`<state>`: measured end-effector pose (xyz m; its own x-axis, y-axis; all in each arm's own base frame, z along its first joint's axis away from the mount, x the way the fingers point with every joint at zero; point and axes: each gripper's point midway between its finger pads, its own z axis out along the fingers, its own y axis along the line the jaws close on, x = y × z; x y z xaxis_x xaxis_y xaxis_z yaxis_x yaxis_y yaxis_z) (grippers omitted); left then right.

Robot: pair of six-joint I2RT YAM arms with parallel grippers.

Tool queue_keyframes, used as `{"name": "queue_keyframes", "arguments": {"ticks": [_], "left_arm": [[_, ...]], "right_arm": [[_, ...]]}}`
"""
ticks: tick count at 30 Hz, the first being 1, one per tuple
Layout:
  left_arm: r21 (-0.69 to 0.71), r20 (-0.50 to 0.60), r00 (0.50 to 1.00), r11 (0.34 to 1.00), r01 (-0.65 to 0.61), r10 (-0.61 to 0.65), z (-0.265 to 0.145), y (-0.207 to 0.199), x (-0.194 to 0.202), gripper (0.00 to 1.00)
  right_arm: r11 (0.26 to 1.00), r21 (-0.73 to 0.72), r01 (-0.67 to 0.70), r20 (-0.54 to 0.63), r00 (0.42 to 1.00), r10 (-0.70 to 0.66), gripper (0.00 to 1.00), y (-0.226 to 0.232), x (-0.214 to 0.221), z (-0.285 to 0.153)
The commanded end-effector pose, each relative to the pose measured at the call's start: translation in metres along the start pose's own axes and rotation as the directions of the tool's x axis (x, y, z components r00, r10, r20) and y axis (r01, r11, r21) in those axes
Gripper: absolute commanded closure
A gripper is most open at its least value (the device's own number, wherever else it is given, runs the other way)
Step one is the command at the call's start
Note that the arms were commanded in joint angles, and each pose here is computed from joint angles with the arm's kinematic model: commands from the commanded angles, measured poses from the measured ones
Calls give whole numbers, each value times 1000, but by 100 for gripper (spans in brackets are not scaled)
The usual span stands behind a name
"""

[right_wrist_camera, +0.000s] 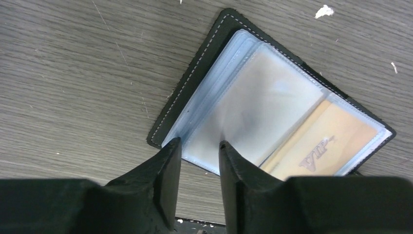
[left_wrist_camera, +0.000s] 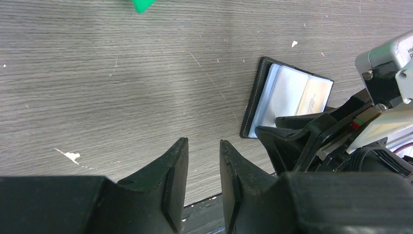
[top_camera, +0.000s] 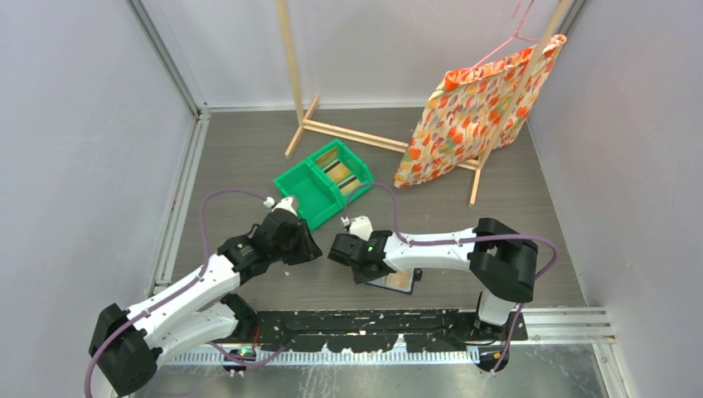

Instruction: Take the credit cards out of the card holder

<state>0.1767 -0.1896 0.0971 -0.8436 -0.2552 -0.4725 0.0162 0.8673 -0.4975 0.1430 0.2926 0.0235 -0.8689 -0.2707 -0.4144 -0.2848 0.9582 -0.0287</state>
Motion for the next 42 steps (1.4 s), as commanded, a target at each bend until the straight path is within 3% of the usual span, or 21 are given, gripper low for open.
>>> {"name": "queue_keyframes", "arguments": {"ticks": [1, 7, 8, 26, 38, 42], "left_arm": [[15, 17, 1000, 1000, 7, -7, 2, -3, -4, 69], [13, 5, 1000, 1000, 3, -3, 5, -4, -3, 69], [11, 4, 1000, 1000, 1, -1, 5, -4, -3, 69], [52, -27, 999, 998, -42, 44, 14, -24, -10, 69], [117, -45, 998, 992, -45, 50, 15, -49, -18, 70], [171, -41, 997, 984, -58, 66, 7, -65, -25, 70]], "right_arm": [[1000, 5, -13, 18, 1000, 13, 66, -2, -4, 0], [1000, 11, -29, 35, 999, 29, 98, -7, -8, -9], [999, 11, -34, 42, 999, 34, 99, -9, -9, -11], [973, 116, -200, 164, 970, 180, 99, -72, -4, -44], [916, 131, -379, 262, 905, 336, 99, -116, 6, -63], [895, 106, -433, 293, 874, 388, 93, -128, 5, -67]]}}
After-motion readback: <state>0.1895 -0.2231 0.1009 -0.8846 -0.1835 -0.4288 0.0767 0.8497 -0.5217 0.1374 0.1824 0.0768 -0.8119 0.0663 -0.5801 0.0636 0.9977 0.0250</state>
